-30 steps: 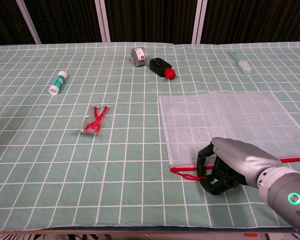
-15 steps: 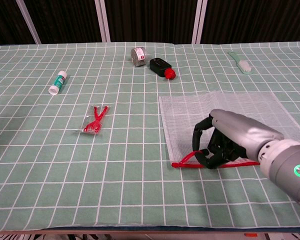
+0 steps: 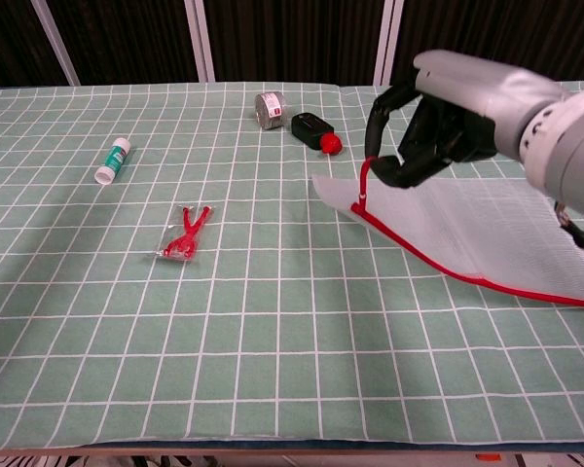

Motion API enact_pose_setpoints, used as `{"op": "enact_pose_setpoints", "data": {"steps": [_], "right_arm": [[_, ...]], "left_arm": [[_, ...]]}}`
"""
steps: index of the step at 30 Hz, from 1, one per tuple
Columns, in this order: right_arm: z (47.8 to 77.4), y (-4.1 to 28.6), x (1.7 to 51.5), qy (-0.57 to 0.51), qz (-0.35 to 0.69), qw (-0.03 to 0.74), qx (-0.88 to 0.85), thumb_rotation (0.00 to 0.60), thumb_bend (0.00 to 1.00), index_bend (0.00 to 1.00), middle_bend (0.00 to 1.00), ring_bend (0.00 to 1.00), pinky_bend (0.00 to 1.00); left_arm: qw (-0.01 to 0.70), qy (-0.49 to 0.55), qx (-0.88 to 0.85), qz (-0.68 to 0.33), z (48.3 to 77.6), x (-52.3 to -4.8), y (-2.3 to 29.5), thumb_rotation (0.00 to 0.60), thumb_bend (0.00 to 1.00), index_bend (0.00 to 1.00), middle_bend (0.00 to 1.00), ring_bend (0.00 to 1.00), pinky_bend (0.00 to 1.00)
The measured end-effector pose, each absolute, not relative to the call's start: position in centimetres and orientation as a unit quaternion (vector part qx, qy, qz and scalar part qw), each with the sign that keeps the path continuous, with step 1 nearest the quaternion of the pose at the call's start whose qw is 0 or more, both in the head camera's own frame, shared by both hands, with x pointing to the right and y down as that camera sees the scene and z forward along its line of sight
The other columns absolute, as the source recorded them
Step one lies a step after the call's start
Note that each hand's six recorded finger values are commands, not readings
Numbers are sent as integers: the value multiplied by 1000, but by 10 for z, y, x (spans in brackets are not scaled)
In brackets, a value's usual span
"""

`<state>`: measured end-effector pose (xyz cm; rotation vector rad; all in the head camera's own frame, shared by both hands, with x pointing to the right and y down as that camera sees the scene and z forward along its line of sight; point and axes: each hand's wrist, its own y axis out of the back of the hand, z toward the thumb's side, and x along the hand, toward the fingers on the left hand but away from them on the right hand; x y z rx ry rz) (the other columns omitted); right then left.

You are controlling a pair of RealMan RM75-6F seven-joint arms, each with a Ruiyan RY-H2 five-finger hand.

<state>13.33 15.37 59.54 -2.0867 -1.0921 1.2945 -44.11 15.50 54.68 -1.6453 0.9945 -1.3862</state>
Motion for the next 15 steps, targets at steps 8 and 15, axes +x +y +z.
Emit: {"op": "enact_pose_setpoints", "data": {"steps": [8,15], "right_arm": [[575,130,122,-400,452,225,-764,600,566,673,1000,1000,1000],[562,117,118,-399,444,224,-770,600,565,673,1000,1000,1000]], "left_arm": [[411,348,-668,-514,548,-374,109,600,96,154,0,0,0],[428,303,-696,-491,558,-308,77,600,145,223,0,0,0]]}}
